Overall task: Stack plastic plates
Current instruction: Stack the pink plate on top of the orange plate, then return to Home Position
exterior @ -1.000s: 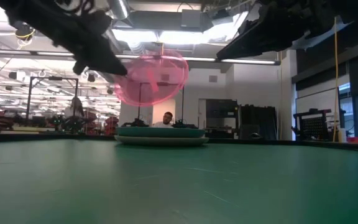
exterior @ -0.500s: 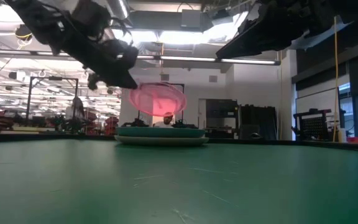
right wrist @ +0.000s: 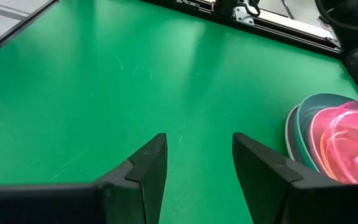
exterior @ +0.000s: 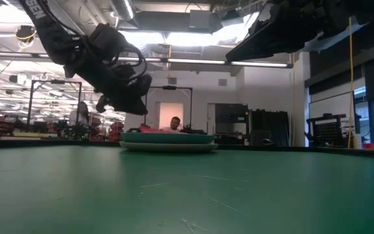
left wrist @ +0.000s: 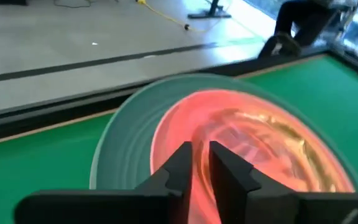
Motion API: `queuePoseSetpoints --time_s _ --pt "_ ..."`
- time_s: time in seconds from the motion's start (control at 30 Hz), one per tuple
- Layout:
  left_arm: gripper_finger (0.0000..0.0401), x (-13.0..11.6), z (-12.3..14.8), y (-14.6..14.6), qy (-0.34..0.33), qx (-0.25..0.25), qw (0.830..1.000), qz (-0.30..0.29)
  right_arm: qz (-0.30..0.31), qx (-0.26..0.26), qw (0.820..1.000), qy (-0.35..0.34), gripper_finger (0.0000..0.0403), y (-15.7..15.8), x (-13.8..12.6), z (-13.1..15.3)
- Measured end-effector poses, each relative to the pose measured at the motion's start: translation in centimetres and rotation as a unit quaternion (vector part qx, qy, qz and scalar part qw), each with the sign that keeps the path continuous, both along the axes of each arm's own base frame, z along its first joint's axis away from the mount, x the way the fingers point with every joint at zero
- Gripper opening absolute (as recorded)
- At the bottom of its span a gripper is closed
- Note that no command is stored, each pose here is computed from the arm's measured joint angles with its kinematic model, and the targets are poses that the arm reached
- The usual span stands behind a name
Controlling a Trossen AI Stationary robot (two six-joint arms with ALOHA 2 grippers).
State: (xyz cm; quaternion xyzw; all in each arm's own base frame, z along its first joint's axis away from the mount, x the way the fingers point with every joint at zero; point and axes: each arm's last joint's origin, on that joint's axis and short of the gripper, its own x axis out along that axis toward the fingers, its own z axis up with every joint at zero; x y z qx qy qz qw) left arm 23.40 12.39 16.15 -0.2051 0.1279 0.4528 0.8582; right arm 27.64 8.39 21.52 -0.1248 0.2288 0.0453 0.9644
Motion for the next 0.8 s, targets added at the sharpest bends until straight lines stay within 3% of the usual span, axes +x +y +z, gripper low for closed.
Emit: queuePoseSetpoints --time_s 0.17,0.43,0.57,0.8 --pt "0.0097 0.2 -0.3 -0.1 0.008 -0.008 0.999 -0.043 0.0 0.0 1.0 0.0 0.0172 0.0 0.0 0.0" --pt "0.0164 0.5 1.4 -1.5 -0.001 -0.004 0.975 -0.224 0.0 -0.001 1.0 0.005 0.0172 0.0 -0.1 -0.1" --pt "0.0164 0.5 3.3 -4.3 -0.007 0.025 0.949 -0.313 -0.01 0.036 0.999 0.013 0.0172 0.0 -0.1 -0.2" --pt "0.0135 0.7 4.1 -10.7 -0.036 0.145 0.895 -0.42 0.014 0.043 0.999 0.0 0.0172 0.2 0.0 0.1"
